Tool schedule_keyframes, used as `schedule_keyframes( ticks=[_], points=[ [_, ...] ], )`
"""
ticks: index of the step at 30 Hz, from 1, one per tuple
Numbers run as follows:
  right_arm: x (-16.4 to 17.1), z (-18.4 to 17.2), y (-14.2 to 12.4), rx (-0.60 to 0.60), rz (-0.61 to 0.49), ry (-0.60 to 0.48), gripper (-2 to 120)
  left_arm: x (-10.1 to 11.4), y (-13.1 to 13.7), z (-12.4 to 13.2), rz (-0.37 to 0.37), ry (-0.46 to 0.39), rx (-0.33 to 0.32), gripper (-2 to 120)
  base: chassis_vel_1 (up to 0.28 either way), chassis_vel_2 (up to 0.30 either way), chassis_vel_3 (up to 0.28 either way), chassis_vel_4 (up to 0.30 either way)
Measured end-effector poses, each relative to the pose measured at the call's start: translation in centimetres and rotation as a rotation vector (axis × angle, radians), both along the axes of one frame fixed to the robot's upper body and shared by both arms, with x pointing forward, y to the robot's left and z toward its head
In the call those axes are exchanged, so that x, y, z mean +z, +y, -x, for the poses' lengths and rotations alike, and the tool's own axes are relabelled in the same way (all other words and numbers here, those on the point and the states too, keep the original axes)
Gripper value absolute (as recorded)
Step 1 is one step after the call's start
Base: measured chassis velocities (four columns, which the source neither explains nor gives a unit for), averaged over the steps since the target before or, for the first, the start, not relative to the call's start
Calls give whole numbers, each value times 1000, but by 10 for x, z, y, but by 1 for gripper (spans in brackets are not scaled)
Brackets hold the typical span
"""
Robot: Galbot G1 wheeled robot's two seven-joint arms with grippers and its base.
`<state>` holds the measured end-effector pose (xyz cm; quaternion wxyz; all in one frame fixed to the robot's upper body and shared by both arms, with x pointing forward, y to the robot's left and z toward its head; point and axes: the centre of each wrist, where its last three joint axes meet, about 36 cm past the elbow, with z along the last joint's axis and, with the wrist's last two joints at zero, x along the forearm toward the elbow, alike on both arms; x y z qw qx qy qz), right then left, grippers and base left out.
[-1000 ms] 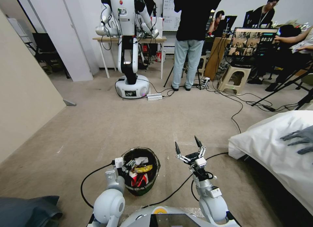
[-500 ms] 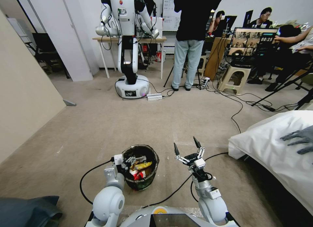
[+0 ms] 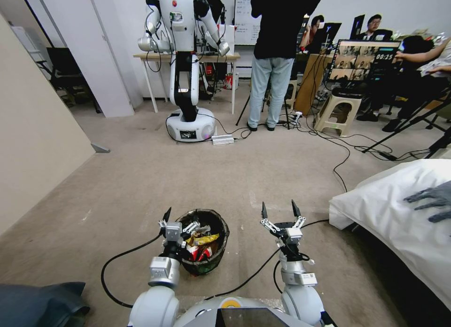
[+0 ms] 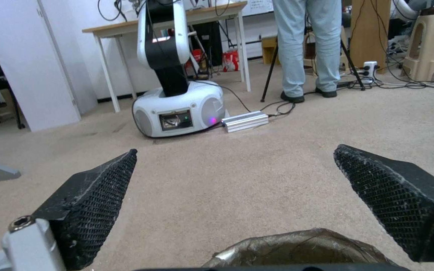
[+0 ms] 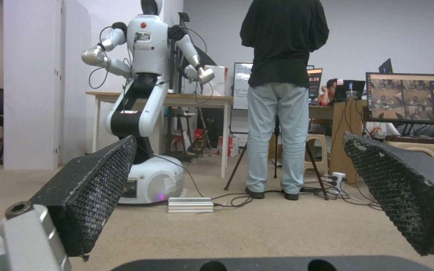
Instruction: Pick up the trash bin, then pick up the garbage from the floor and place it into the trash bin.
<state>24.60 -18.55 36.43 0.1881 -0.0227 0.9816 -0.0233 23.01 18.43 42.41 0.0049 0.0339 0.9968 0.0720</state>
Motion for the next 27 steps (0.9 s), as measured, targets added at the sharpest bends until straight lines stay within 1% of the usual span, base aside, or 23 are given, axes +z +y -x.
schedule_keyframes(
  ticks=[7, 10, 27],
  points=[
    [0, 0, 0, 13, 2, -11, 100, -1, 1, 0, -35, -31, -1, 100, 0, 0, 0, 0],
    [0, 0, 0, 14, 3, -9, 100, -3, 3, 0, -62, -48, 1, 100, 0, 0, 0, 0],
    [-1, 0, 0, 16, 3, -7, 100, -4, 3, 0, -66, -48, 5, 100, 0, 0, 0, 0]
  ],
)
